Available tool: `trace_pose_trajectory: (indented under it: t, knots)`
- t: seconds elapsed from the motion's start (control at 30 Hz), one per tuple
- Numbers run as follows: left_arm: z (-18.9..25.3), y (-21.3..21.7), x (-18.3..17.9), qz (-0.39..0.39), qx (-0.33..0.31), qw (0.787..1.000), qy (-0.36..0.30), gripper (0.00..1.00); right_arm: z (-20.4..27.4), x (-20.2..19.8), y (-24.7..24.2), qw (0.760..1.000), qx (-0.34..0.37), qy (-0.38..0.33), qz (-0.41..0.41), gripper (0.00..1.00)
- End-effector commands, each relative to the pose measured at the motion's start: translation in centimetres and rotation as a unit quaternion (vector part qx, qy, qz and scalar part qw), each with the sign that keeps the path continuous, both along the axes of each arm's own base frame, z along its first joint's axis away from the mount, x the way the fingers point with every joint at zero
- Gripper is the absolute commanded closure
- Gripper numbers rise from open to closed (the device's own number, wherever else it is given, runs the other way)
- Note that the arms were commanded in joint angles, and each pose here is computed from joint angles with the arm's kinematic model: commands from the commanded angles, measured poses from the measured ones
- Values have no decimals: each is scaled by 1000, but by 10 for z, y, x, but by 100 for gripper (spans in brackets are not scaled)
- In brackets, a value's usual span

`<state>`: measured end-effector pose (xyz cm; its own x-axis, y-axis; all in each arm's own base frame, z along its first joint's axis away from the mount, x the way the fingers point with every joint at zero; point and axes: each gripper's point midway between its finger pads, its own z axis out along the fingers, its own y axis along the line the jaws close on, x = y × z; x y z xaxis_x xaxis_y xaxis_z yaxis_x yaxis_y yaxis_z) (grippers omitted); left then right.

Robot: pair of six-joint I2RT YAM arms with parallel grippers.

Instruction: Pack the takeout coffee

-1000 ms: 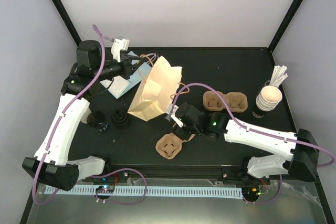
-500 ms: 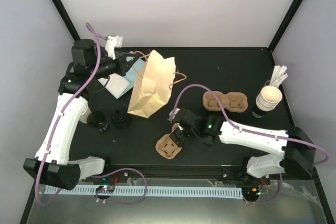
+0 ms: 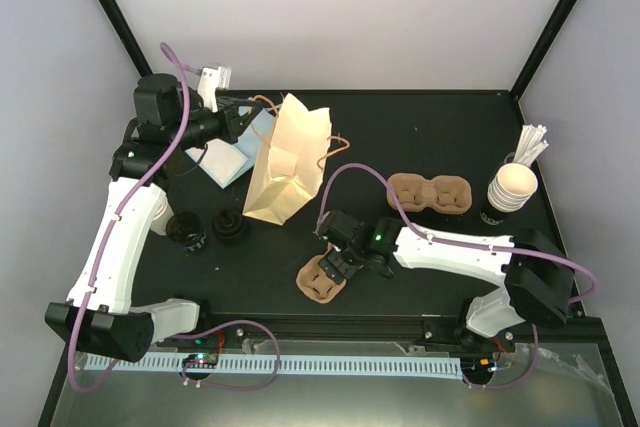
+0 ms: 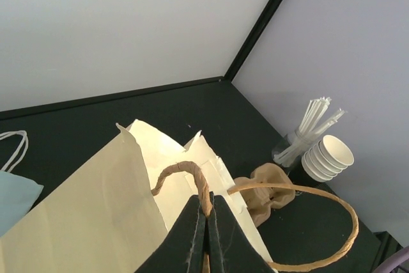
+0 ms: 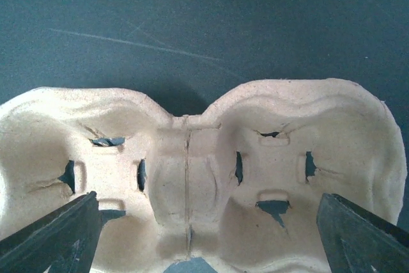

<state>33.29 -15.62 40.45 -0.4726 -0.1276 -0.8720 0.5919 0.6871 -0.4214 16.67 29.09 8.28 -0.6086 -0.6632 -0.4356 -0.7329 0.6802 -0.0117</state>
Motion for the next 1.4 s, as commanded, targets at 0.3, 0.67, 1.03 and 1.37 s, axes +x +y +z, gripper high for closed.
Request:
trace_pose_trajectory:
  t: [0.3,0.67,1.03,1.37]
  knots:
    - [19,0,-4,-13,-7,999,-30,99,-6,5,9,999,-35,18,-1,11]
    - [18,0,-6,-14,-5,999,-32,98,-18,5,10,997,-66,38,-7,16]
    - [15,-1,-7,-17,-5,999,-29,98,-35,-4,13,995,-78,69,5,21]
    - [15,-1,-8,-20,-6,999,-28,98,-40,-4,13,993,-89,72,8,29]
